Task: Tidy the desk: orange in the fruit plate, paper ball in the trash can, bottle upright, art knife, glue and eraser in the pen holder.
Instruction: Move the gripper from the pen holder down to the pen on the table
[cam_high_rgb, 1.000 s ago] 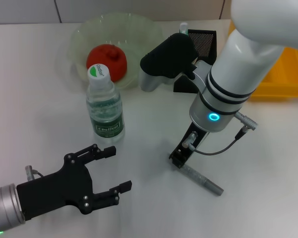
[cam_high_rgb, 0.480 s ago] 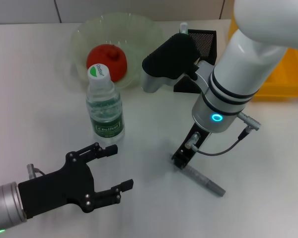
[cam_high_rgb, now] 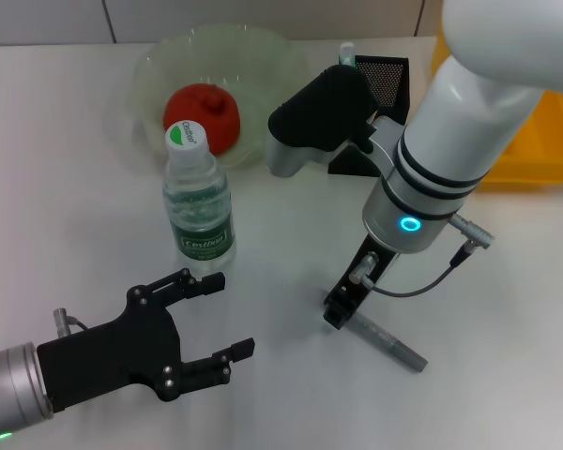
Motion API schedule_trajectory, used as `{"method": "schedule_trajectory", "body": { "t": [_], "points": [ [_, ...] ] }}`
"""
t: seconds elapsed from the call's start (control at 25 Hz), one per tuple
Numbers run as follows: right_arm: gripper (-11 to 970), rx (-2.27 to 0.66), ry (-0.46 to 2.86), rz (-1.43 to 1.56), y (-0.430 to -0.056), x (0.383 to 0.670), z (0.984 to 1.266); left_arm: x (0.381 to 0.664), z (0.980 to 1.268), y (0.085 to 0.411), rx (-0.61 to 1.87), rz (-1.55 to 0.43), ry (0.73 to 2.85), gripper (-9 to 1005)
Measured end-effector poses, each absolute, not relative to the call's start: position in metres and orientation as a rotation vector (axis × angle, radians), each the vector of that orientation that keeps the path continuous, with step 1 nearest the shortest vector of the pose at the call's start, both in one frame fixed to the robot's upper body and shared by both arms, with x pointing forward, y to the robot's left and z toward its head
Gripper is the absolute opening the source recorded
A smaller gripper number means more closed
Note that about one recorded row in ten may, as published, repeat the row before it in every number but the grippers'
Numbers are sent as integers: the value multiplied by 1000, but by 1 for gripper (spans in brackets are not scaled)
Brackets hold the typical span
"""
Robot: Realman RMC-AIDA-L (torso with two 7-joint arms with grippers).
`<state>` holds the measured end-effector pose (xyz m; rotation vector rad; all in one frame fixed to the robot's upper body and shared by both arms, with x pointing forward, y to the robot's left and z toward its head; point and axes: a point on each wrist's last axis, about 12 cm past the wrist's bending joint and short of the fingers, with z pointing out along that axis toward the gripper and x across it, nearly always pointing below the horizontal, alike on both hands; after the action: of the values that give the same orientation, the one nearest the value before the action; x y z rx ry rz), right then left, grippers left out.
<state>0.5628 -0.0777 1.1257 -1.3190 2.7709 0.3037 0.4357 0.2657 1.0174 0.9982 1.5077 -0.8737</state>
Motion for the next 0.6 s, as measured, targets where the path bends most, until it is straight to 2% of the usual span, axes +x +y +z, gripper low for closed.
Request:
{"method": "schedule_trajectory", "body": {
  "t": [0.6],
  "points": [
    [294, -1326, 2797, 275, -81, 561, 1118, 436, 1018, 265, 999, -874, 1504, 795]
  ]
}}
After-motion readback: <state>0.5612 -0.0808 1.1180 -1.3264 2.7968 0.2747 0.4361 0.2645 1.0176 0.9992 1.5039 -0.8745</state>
